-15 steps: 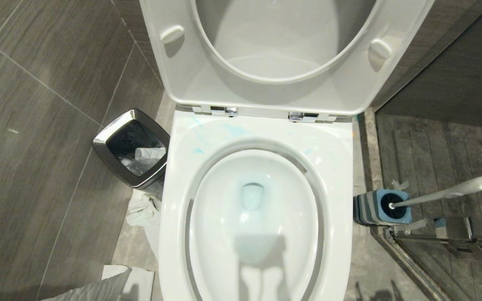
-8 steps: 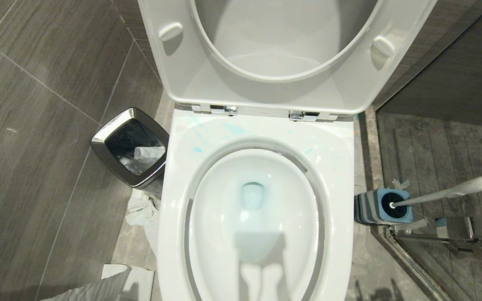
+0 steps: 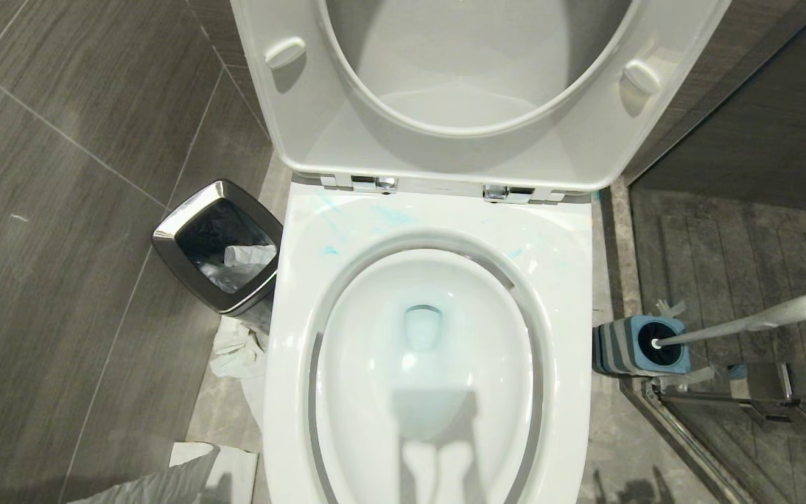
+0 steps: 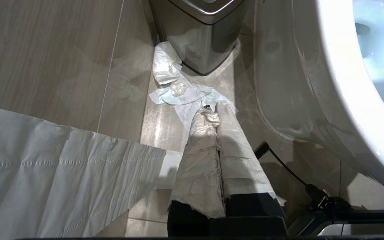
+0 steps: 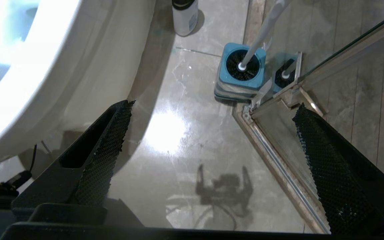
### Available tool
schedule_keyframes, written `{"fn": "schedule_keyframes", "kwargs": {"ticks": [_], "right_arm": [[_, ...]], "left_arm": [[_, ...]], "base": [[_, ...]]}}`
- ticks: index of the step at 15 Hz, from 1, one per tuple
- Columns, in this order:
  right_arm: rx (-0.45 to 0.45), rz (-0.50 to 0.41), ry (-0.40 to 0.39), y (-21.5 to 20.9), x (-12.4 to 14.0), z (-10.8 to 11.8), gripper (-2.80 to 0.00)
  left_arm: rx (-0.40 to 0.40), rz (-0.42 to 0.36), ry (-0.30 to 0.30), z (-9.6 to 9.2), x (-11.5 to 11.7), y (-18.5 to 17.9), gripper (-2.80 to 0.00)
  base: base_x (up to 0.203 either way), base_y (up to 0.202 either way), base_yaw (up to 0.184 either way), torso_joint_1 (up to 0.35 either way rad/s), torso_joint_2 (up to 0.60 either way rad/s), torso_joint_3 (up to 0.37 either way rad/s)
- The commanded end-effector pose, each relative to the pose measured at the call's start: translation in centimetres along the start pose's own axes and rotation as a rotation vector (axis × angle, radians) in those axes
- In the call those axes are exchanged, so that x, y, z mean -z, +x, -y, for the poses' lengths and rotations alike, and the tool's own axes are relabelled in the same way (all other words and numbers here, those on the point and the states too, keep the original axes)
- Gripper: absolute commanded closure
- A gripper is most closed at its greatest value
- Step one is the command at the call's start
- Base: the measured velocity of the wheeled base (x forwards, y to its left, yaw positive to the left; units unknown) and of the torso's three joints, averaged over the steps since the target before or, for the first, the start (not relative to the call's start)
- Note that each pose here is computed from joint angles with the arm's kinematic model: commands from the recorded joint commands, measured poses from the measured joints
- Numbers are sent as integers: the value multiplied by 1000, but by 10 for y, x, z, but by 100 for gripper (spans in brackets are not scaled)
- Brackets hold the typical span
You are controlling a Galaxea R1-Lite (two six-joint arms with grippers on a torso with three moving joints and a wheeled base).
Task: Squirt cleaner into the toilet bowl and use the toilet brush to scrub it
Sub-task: Pour in the cleaning agent
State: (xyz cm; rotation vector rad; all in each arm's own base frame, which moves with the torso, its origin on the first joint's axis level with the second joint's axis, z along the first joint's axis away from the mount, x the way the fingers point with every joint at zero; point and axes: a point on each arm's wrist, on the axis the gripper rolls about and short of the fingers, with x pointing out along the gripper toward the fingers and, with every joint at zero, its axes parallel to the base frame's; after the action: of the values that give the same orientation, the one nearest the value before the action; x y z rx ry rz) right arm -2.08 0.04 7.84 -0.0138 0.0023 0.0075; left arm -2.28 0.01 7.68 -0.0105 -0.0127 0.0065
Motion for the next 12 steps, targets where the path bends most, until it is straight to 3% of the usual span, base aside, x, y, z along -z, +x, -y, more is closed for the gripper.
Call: {"fn": "schedule_keyframes", "kwargs": {"ticks": [1,6,9,12], "right_arm": [[-3,-41,-3,2,2,0,-280],[1,-78,-14,-1,-11,0,-280],[-20,-200,-5,1,-43,0,-280],[-68,-374,30,44,-85,0,-280]], "left_arm": [[-1,-7,0,0,2,1,0],[-1,-7,0,0,2,1,0],[-1,-7,0,0,2,1,0],[-1,-7,0,0,2,1,0]], "base": [[0,0,0,0,0,0],[0,0,0,0,0,0],[0,0,0,0,0,0],[0,0,0,0,0,0]]}}
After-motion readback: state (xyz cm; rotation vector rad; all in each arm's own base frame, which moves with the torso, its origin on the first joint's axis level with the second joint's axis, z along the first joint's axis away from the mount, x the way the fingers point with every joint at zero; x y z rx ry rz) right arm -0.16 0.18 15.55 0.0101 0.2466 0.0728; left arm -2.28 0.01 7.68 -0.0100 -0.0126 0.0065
